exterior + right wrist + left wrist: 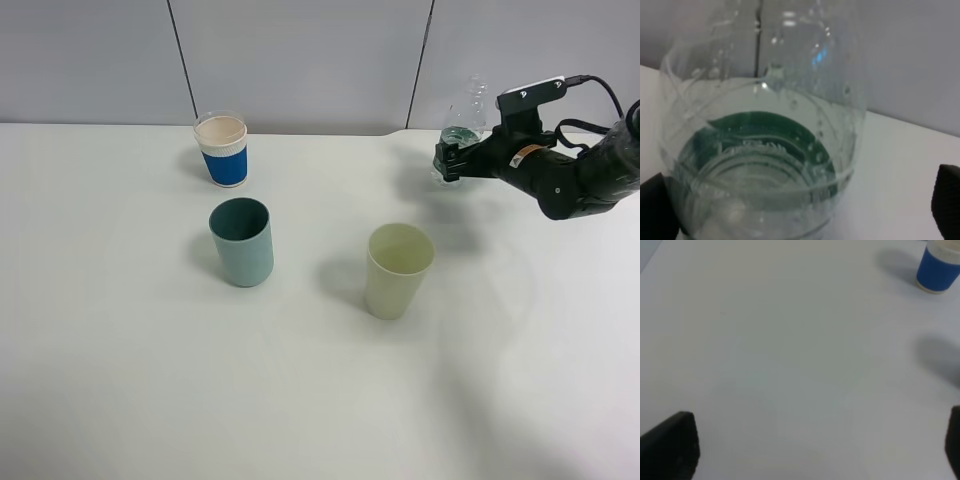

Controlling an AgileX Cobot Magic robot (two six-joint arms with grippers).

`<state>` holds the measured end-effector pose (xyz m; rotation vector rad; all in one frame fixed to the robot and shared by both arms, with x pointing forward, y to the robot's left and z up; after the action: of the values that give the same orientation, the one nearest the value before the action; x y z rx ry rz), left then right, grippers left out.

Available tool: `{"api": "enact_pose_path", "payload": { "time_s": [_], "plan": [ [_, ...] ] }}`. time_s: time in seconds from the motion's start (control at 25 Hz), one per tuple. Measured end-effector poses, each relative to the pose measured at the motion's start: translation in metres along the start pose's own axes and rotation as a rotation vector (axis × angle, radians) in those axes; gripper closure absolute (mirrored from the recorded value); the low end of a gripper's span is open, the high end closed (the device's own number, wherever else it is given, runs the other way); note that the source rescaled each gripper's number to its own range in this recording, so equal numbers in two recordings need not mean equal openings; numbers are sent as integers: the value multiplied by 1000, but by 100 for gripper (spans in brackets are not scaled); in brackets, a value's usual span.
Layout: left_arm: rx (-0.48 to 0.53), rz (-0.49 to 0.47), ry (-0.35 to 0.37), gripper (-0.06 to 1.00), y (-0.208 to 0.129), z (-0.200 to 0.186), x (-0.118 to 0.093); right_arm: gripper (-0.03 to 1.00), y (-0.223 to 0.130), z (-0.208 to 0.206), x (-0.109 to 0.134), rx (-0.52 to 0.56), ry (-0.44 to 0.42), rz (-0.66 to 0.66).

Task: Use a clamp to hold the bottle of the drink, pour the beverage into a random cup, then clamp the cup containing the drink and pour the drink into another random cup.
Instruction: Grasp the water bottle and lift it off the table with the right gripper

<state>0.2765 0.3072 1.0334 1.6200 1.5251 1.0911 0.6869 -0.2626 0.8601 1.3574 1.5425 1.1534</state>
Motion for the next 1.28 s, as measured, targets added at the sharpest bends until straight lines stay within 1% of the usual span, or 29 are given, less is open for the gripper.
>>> {"api": "enact_pose_path", "payload": {
  "time_s": [0.12,0.16,0.2,0.28,0.32,0.4,0.44,0.48,0.88,1.16,1.28],
  "plan": [
    [0,0,0,-6,0,0,0,-3,1,2,3,-9,19,-9],
    [0,0,0,-6,0,0,0,-1,2,2,3,-14,23,-11],
    [0,0,0,-6,0,0,0,3,3,2,4,-22,27,-13],
    [0,0,0,-6,0,0,0,17,5,2,4,-31,29,-14],
    [0,0,0,-6,0,0,0,30,5,2,4,-32,29,-13],
    [0,0,0,-6,0,0,0,68,5,2,5,-33,31,-15],
    [0,0,0,-6,0,0,0,90,5,2,5,-32,31,-11],
    [0,0,0,-6,0,0,0,97,5,2,5,-31,31,-9],
    [0,0,0,-6,0,0,0,97,4,2,6,0,30,-10],
    [0,0,0,-6,0,0,0,97,16,-5,22,41,60,-36],
    [0,0,0,-6,0,0,0,97,32,-10,35,23,87,-55]
  ]
}}
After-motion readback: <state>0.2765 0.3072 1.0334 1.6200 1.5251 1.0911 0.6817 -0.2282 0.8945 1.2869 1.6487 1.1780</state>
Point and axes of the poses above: a point on each arm's last joint axis where the gripper is mounted, z pointing out along that axis toward the gripper, x along the wrist's bending axis when the last joint is at zero, y = z × x, the point moved 5 cm from there along z, pointing out along that axis toward the gripper, and after that the axes turned 15 degrees about z, right-handed, at the moved point
